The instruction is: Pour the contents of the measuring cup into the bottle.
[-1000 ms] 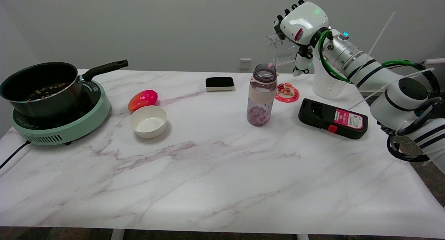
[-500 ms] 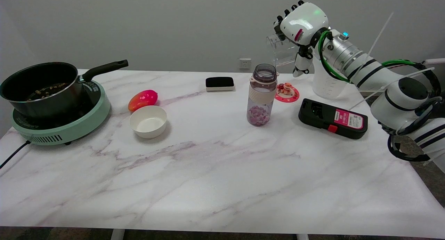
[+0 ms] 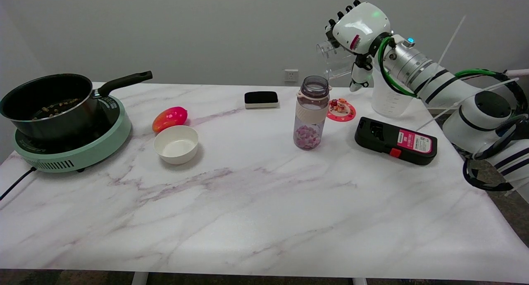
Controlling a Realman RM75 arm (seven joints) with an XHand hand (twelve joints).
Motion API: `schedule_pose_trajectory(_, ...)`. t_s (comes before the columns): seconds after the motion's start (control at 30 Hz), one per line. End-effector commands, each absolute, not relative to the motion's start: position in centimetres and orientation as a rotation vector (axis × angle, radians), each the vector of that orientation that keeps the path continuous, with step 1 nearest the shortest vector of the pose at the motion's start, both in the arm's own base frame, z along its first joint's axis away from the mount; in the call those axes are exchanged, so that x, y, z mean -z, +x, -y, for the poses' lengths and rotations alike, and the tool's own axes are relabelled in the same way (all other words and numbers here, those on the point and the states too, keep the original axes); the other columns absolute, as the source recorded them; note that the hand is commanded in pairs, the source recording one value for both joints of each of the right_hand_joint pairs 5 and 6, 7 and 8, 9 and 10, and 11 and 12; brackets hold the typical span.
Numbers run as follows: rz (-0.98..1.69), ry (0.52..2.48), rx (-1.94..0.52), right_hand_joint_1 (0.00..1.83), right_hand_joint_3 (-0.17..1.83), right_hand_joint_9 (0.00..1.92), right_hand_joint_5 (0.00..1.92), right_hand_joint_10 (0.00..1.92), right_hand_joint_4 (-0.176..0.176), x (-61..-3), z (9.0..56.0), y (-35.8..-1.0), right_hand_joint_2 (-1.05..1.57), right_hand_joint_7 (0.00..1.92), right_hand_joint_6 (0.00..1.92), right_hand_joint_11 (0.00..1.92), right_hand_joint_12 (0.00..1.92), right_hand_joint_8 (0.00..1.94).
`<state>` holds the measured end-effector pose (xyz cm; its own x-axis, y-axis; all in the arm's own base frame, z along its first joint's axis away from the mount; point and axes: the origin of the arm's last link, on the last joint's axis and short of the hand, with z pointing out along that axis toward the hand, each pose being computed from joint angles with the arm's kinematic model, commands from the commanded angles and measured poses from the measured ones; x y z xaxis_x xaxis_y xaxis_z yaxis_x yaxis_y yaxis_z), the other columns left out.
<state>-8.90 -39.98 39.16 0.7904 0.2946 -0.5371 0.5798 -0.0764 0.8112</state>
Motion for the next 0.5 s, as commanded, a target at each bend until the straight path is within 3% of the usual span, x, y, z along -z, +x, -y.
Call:
schedule_pose_trajectory(0.03,-0.72,1.681,0.274,1.18,0.34,1.71,1.92,1.71,0.0,-38.7,39.8,-8.5,1.57,1.92,1.92,1.4,1.4,1.92)
schedule_pose_trajectory(0.5,-0.776,1.716,0.25,1.18,0.33,1.71,1.92,1.71,0.0,-36.9,39.2,-7.5,1.57,1.92,1.92,1.4,1.4,1.92)
